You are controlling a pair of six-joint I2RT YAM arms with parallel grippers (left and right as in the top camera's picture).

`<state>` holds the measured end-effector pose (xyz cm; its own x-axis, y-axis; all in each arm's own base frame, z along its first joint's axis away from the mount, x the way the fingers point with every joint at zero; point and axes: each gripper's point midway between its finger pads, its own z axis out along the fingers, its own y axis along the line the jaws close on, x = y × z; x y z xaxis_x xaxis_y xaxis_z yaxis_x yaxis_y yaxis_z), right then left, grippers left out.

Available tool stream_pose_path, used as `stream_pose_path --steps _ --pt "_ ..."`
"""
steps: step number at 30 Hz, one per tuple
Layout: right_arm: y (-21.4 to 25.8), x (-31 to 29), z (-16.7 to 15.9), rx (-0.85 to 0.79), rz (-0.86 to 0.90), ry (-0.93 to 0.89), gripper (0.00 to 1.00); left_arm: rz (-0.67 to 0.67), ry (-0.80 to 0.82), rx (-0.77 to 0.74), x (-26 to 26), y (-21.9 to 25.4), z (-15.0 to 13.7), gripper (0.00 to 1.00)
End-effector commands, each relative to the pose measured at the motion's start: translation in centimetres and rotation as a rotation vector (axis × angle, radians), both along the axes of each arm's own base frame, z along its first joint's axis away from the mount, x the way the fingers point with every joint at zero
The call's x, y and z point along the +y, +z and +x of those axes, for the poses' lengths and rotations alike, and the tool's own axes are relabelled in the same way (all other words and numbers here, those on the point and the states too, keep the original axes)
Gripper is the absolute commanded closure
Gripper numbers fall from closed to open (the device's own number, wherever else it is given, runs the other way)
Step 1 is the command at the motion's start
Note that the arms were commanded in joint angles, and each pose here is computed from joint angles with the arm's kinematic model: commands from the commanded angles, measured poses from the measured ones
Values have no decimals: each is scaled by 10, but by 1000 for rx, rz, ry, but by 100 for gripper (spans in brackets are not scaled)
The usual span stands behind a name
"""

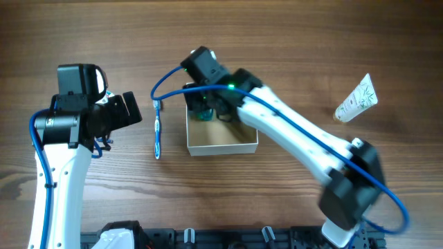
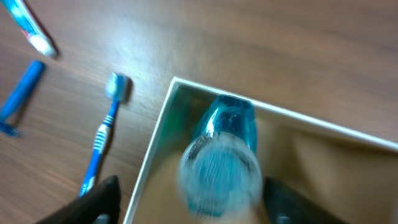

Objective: Pack container
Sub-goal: 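Release the bottle and move the right gripper to the white Pantene tube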

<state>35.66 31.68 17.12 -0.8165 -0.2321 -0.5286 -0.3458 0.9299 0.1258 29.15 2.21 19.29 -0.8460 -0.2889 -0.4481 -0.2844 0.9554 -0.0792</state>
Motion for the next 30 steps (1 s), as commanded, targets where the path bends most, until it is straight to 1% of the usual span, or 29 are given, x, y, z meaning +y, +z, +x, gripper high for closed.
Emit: stream_pose_path --steps 1,2,3,4,6,10,11,13,16,20,24,30 --pt "93 -64 12 -206 37 -215 15 -1 -8 -9 1 5 2 0" --pt "107 -84 14 -237 30 -263 13 -1 -8 -7 1 5 2 0" --pt "122 -110 13 -264 22 -317 8 -1 -8 -6 1 5 1 0" --pt "140 -150 8 -283 3 -387 4 -2 -8 -4 1 5 1 0" --pt "151 -193 0 -279 -16 -471 1 -2 -8 -3 1 5 1 0" --pt "165 -287 -21 -264 -60 -679 0 -2 -8 -4 1 5 1 0" --pt "167 -305 -25 -258 -80 -690 0 -1 -8 -4 1 5 1 0" --pt "165 -332 -28 -230 -109 -655 0 -1 -8 -7 1 5 2 0" --pt "148 -359 -32 -152 -137 -595 0 -1 -8 -10 1 5 2 0" --pt "113 -394 -34 -48 -202 -615 0 -1 -8 -12 1 6 3 0" --pt "71 -401 -30 56 -197 -582 0 -1 -8 -12 1 6 3 0" --pt "24 -402 -21 143 -196 -566 1 -1 -8 -11 1 5 3 0"
